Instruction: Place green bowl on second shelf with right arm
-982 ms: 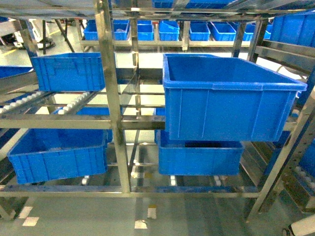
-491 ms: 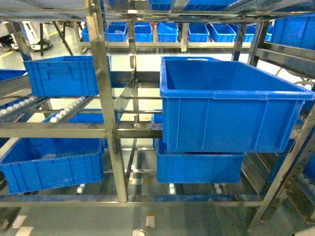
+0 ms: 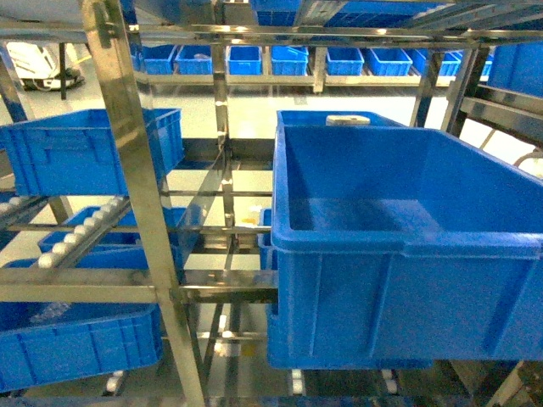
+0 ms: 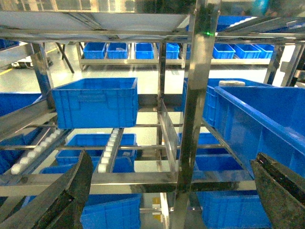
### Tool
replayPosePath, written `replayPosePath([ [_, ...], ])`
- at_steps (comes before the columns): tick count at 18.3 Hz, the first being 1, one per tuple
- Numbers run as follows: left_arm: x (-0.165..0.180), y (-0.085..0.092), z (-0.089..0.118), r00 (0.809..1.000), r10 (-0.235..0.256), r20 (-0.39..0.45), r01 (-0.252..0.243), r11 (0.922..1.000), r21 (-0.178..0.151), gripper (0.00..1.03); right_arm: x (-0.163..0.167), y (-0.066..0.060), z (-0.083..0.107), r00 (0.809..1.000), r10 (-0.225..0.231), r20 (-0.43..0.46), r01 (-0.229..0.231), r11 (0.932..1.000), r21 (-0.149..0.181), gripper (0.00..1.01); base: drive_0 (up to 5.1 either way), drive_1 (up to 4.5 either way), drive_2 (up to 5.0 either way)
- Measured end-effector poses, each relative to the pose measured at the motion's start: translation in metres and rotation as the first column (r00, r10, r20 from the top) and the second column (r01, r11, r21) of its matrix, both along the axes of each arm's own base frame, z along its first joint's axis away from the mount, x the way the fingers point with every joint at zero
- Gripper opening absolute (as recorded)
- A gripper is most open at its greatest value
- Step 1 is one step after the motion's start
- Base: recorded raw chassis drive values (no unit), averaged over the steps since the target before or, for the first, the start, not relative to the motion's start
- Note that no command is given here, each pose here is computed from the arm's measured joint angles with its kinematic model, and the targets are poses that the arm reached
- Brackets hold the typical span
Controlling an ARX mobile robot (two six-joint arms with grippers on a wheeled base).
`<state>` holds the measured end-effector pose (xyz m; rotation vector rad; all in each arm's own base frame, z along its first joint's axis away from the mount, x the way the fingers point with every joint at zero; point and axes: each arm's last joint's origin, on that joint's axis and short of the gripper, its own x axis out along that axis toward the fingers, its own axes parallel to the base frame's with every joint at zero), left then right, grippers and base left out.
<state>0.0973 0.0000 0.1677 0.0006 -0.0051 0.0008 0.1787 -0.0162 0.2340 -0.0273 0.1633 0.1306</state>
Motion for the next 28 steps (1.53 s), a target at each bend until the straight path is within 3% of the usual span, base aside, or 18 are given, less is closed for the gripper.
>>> replayPosePath([
  [11,0.000,0.000,0.000,1.000,-0.001,-0.003,0.001,1.0000,0.000,0.98,0.002,0.000,-0.003,1.000,0.016,-0.012,-0.016,0.9999,0.004,0.02,0.0,4.33,-4.3],
  [14,0.000,0.000,0.000,1.000,-0.001,-0.003,0.001,1.0000,0.000,0.98,0.014,0.004,-0.036,0.991,0.057,-0.119,-0.057,0.9984,0.006,0.02,0.0,4.33,-4.3],
  [16,0.000,0.000,0.000,1.000,-0.001,-0.003,0.001,1.0000,0.000,0.98,0.025,0.012,-0.043,0.990,0.091,-0.106,-0.091,0.9958,-0.004,0.02,0.0,4.33,-4.3],
  [20,0.000,0.000,0.000,1.000,-0.001,-0.003,0.001,1.0000,0.000,0.98,0.071,0.027,-0.070,0.972,0.144,-0.187,-0.149,0.9887,-0.013,0.02,0.0,4.33,-4.3],
  [23,0.000,0.000,0.000,1.000,-0.001,-0.003,0.001,1.0000,0.000,0.98,0.120,0.029,-0.086,0.966,0.115,-0.232,-0.124,0.9920,-0.025,0.02,0.0,4.33,-4.3],
  [28,0.000,0.000,0.000,1.000,-0.001,-0.003,0.001,1.0000,0.000,0.98,0.188,0.029,-0.123,0.926,0.090,-0.366,-0.104,0.9943,-0.019,0.02,0.0,4.33,-4.3],
])
